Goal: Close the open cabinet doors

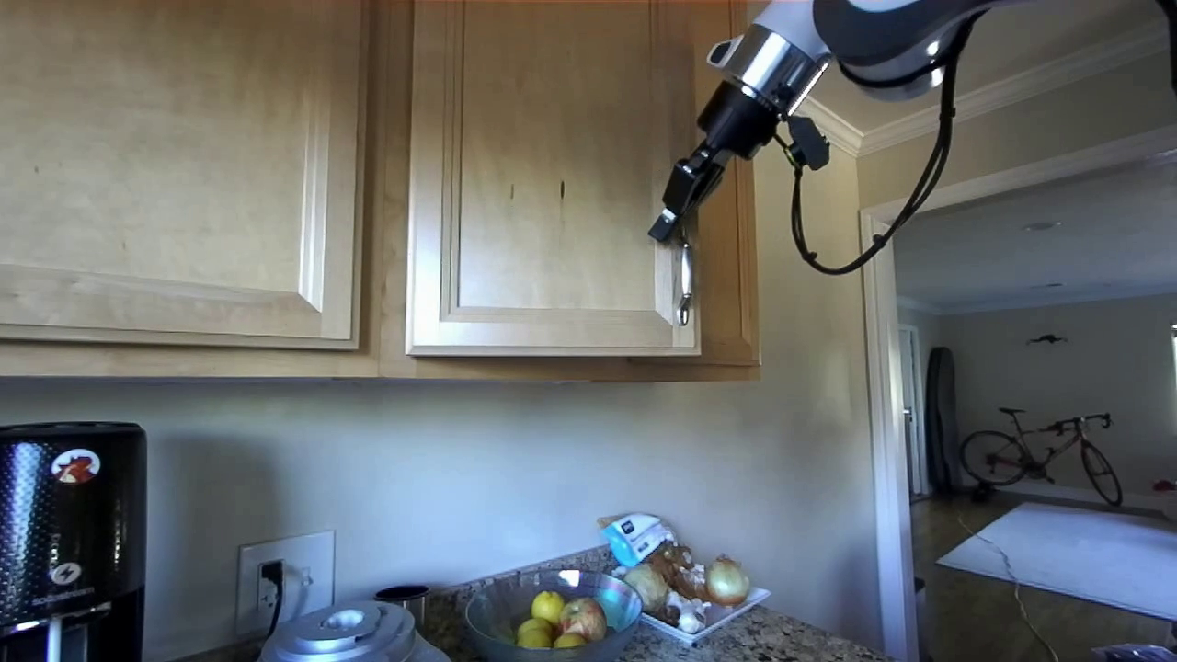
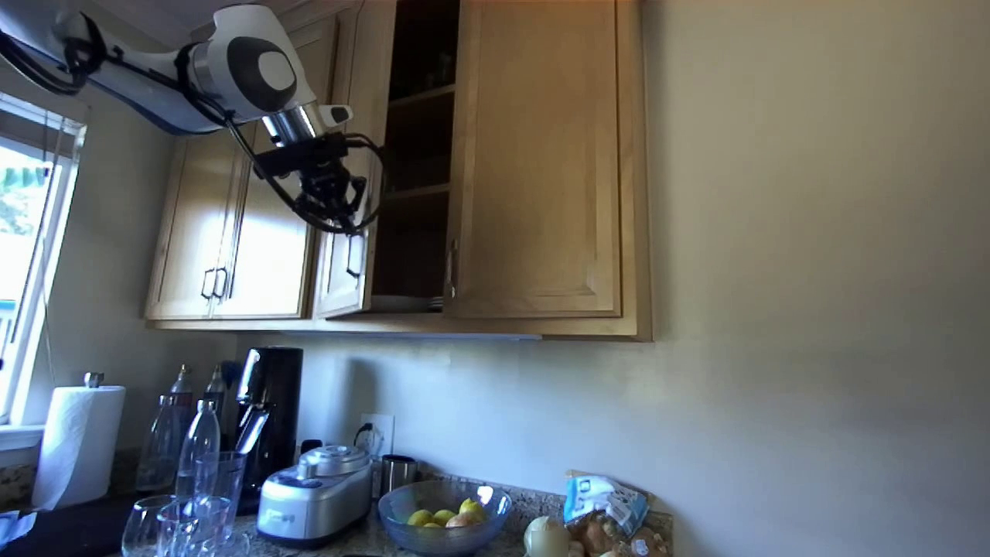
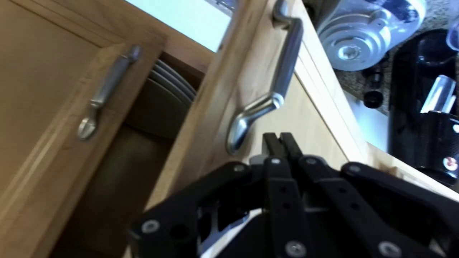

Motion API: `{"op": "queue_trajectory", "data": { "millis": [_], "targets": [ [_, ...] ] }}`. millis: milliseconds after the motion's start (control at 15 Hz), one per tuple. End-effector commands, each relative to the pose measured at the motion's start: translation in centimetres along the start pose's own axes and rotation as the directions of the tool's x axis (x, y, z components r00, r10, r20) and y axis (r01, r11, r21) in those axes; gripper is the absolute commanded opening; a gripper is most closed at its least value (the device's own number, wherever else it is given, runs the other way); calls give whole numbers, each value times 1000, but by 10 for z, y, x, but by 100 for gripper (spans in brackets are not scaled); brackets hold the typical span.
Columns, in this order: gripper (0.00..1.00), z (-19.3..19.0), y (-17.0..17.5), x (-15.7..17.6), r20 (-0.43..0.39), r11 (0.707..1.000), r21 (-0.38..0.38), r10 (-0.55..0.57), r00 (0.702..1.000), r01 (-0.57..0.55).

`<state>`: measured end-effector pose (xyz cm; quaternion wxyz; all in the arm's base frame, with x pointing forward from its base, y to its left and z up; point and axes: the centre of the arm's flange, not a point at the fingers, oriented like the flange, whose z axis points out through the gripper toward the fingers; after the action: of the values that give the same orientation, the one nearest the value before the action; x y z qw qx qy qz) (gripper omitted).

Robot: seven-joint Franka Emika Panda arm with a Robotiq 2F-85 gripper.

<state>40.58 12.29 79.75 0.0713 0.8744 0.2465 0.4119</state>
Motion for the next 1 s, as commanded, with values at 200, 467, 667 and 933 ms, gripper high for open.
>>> {"op": "queue_trajectory", "data": {
  "millis": [200,467,667,933],
  "targets": [
    [6,2,35,-29,2,994,-100,34,999,-34],
    [6,-7,9,-36,3,999,-27,31,1000,-30],
    [6,-16,-14,-44,3,999,28,23,1000,-23],
    [46,-6,-38,-63,133,990,94,90,987,-102]
  ]
}}
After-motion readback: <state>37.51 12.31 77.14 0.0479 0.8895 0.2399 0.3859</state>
